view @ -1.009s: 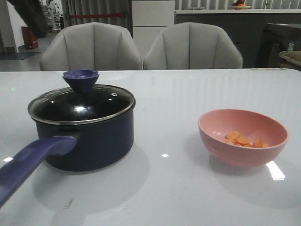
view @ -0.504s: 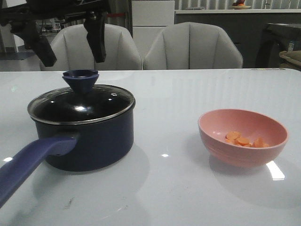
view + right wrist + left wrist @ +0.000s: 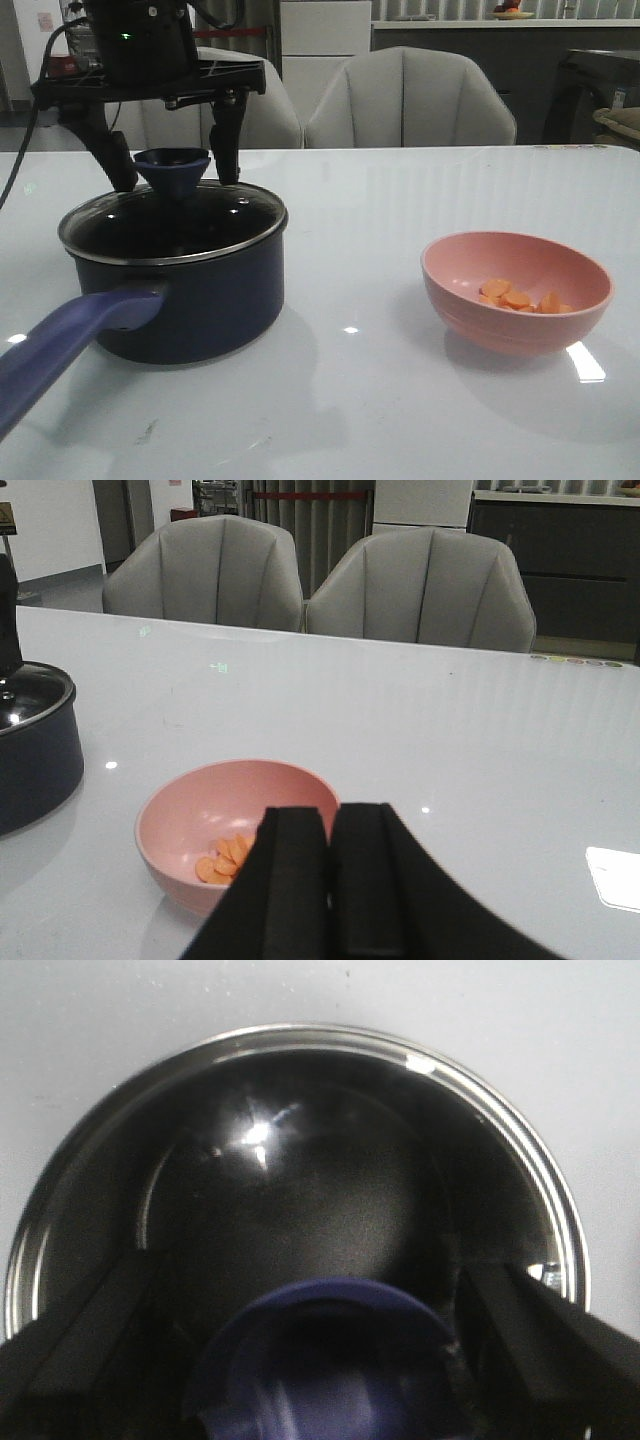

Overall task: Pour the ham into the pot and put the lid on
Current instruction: 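Lower the left gripper onto the purple lid knob and grasp it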

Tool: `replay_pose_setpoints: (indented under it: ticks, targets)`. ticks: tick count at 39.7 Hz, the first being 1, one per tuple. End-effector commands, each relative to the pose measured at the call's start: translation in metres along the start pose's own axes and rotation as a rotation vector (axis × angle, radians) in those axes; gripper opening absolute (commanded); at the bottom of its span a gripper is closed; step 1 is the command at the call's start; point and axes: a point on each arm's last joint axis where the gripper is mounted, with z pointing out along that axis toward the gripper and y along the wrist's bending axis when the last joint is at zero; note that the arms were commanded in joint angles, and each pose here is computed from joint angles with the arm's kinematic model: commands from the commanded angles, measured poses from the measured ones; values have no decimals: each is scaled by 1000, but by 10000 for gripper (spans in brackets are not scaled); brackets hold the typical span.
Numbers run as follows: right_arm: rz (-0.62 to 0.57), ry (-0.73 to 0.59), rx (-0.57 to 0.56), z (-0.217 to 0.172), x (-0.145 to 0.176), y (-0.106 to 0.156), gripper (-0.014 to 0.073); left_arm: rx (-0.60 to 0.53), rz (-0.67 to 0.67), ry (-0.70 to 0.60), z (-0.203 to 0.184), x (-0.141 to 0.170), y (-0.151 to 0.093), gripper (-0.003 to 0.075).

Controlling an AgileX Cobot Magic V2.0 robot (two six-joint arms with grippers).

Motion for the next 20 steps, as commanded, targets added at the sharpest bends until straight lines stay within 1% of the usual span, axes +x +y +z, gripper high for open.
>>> replay_pose_setpoints:
  ticks: [1, 6, 9, 11, 15, 20]
  targets:
    - [-7, -95, 6, -1, -5, 0, 137, 39, -23, -9, -18, 1, -4, 606]
    - [-7, -95, 6, -1, -5, 0, 137, 28, -23, 10, -14, 1, -4, 601]
    - [-7, -95, 6, -1, -5, 0, 137, 28, -24, 10, -14, 1, -4, 564]
    - [-7, -95, 6, -1, -5, 0, 137, 24, -25, 17, -14, 2, -3, 519]
    - [-7, -95, 6, -1, -5, 0, 137, 11, -24, 40, -14, 4, -2, 395]
    - [-7, -95, 6, -1, -5, 0, 137, 2, -24, 54, -14, 5, -1, 265]
